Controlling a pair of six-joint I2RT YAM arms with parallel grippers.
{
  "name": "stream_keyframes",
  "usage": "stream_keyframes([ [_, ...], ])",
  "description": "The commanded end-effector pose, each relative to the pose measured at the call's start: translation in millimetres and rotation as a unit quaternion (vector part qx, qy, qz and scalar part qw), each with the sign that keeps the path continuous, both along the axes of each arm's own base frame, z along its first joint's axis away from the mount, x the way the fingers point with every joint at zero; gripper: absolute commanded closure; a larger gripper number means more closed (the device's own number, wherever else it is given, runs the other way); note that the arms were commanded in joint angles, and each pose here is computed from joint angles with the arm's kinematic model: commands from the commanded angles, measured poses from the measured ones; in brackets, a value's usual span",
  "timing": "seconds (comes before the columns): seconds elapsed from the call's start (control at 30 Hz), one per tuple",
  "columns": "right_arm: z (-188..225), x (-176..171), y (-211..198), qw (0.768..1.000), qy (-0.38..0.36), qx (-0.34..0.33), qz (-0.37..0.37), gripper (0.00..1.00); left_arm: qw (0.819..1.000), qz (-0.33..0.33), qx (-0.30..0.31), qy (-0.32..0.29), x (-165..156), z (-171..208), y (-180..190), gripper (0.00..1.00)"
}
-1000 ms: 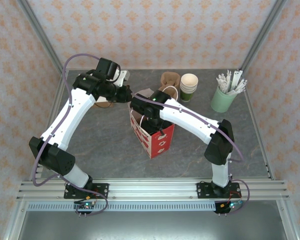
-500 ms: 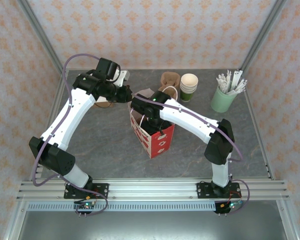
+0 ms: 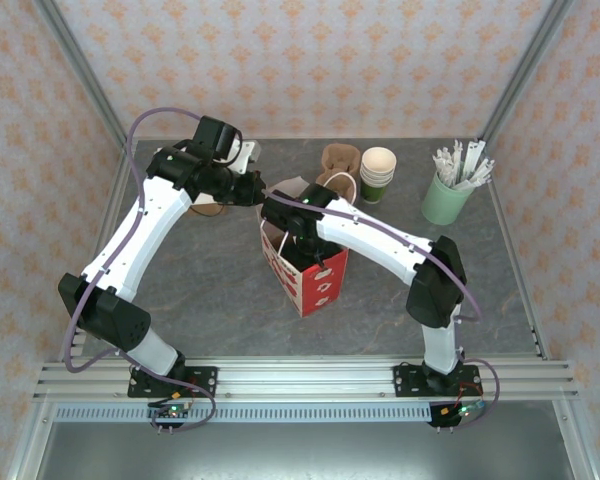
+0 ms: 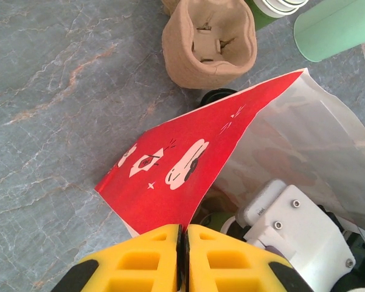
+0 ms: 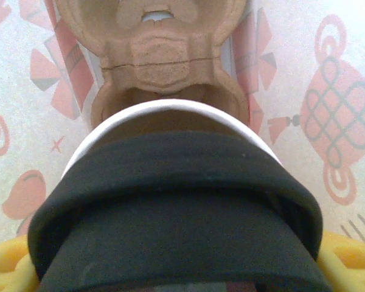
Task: Pack the takeout coffee
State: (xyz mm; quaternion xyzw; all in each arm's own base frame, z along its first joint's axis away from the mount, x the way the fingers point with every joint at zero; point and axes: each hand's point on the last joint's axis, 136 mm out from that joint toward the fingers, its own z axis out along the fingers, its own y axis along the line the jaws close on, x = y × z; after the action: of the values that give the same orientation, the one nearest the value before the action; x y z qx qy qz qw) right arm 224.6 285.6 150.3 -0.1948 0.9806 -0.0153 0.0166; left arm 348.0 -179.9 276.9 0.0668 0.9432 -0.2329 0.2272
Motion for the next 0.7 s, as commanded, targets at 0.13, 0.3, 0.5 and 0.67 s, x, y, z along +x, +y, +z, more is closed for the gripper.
stream_keyframes([
  [0.13,-17.9,-2.6,-7.4,1.000,0.019,-0.023,0.003,0.30,1.000,-0.001,0.005,-0.011,-7.7,6.0,2.1,0.88],
  [0.3,-26.7,-4.8,-9.9,0.999,0.025,-0.029,0.001,0.30,1.000,0.000,0.006,-0.010,-7.1,5.3,2.7,0.88],
  [0.5,-34.3,-6.8,-10.4,0.999,0.032,-0.029,-0.001,0.30,1.000,0.001,0.009,-0.010,-7.6,5.3,3.6,0.88],
  [0.67,-39.4,-8.4,-13.8,0.999,0.035,-0.036,0.000,0.30,1.000,0.002,0.010,-0.009,-7.1,4.3,3.9,0.88],
])
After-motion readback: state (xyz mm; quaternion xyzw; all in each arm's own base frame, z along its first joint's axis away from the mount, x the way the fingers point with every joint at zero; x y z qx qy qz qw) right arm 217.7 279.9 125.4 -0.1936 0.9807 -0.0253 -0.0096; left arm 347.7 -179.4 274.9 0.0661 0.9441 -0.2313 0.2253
